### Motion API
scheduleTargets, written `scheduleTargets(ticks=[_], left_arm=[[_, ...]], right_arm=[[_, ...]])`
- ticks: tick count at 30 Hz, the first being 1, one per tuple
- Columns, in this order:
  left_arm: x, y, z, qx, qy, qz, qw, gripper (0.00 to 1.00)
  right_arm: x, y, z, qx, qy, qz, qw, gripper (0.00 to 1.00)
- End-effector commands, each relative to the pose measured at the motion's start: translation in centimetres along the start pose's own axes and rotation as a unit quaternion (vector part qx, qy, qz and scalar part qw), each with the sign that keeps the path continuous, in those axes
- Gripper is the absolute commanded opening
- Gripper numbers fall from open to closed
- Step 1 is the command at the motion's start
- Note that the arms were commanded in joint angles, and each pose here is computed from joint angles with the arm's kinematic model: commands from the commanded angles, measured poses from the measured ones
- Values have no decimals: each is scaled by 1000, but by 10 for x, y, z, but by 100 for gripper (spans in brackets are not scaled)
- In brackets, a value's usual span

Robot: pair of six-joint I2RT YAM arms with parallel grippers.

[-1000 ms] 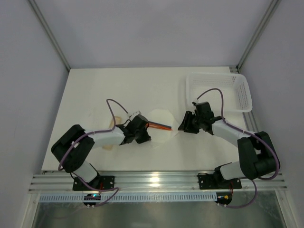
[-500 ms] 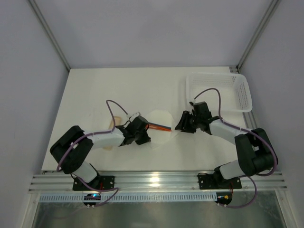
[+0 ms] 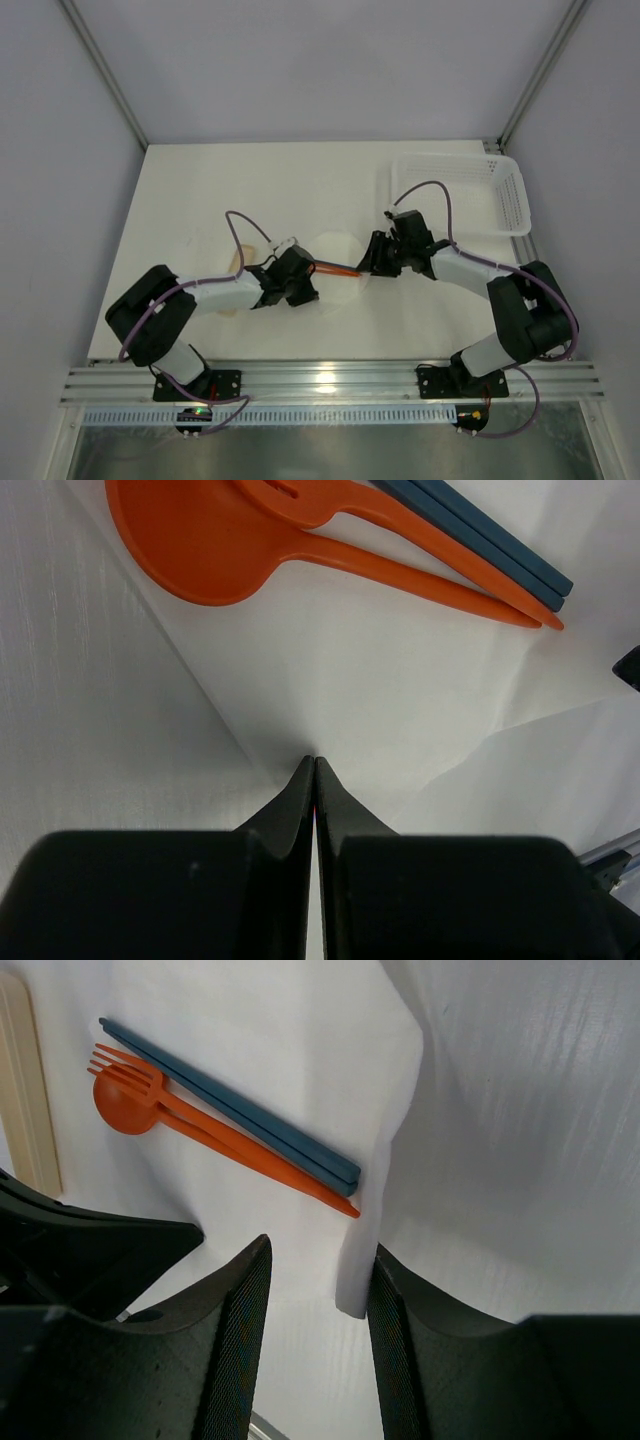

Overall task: Place the utensils on the paper napkin and roll it up
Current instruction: Roll the napkin at the center of the board.

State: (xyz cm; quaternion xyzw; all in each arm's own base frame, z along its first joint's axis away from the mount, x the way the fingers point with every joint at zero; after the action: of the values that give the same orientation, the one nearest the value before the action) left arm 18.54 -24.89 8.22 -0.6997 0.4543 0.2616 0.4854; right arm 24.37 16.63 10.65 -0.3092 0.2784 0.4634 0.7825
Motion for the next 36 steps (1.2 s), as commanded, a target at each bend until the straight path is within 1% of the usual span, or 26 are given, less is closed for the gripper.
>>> scheduleTargets(ticks=[1,9,16,26,36], left_arm=[[-4,3,4,0,-16,1,1000,0],[-4,4,5,1,-15,0,1000,0],[-4,4,3,1,-13,-1,1000,0],[-4,4,3,3,-13,0,1000,0],[-6,2,2,6,-14,0,1000,0]], right_arm=[[1,-11,18,-7,-24,-19,999,46],[6,-8,28,-30,-17,-14,999,46],[10,-8,34,-33,-21,-9,999,46],[15,-9,31,-39,-6,0,999,46],[21,-9,34,-42,-16,14,999,46]])
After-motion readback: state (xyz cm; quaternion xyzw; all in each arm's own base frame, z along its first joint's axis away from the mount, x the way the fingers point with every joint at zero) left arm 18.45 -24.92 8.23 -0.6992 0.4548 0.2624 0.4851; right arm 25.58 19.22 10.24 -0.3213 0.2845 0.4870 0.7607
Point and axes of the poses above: each gripper's point midway between its finger pads, its own x axis out along the fingers, its own z axis along the line the jaws close on, y = z × x, the point moved 8 cm from there along -x, back along the fingers, and after that the axes turned 14 degrees about x, right-handed, at the moved point
